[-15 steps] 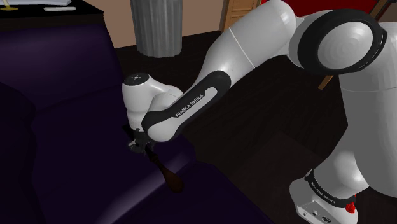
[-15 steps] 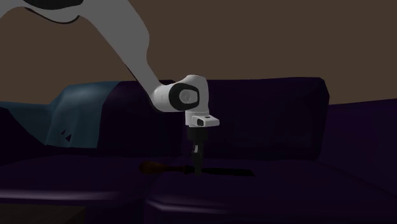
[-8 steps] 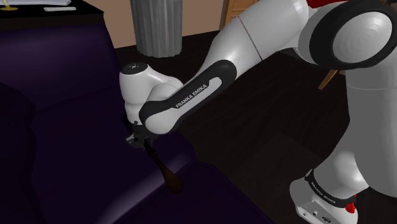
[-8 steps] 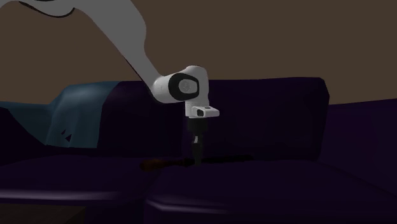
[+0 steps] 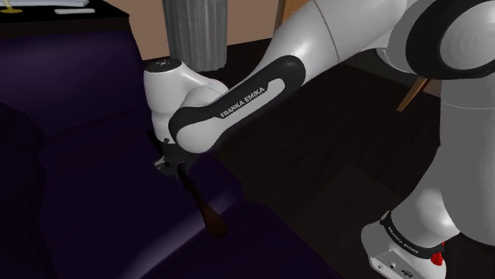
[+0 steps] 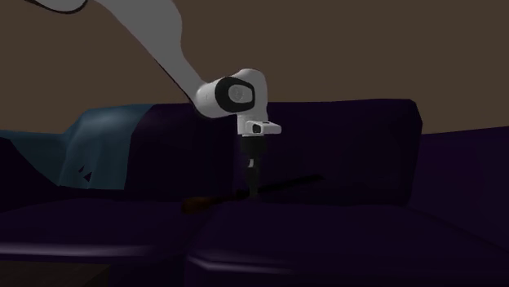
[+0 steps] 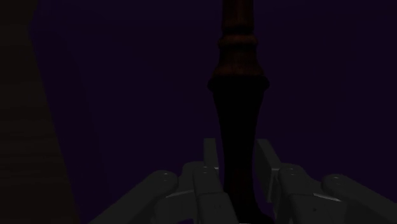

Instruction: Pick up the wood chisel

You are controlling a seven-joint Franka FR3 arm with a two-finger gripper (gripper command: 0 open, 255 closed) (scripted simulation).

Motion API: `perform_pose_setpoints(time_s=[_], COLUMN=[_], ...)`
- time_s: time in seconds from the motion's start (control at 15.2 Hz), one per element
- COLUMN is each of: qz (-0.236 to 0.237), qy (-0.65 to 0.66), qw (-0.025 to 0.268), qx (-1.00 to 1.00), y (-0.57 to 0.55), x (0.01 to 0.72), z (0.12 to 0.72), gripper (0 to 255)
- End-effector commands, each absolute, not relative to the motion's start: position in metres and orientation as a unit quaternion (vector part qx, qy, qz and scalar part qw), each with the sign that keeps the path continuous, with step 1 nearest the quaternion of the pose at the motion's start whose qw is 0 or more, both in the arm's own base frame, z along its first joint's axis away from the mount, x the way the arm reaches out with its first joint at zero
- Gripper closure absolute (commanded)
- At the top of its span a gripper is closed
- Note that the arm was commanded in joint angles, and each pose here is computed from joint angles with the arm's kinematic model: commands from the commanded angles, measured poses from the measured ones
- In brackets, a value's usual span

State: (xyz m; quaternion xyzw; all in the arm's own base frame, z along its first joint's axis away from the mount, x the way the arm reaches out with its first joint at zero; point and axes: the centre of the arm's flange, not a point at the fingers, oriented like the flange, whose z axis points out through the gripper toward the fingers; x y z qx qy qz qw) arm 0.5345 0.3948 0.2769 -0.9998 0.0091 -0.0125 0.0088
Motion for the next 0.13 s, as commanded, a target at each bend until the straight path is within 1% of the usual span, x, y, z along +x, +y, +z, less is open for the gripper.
perform_pose_setpoints(time_s=[0.0,0.07], qz=[-0.012,-0.012], qy=[0.009,0.009], qw=[0.009,0.009], qx=[-1.0,-1.0], y=[0.3943,0.3943], x=[0.5345,0.5345], z=[0.2838,0.2838], gripper=[255,255])
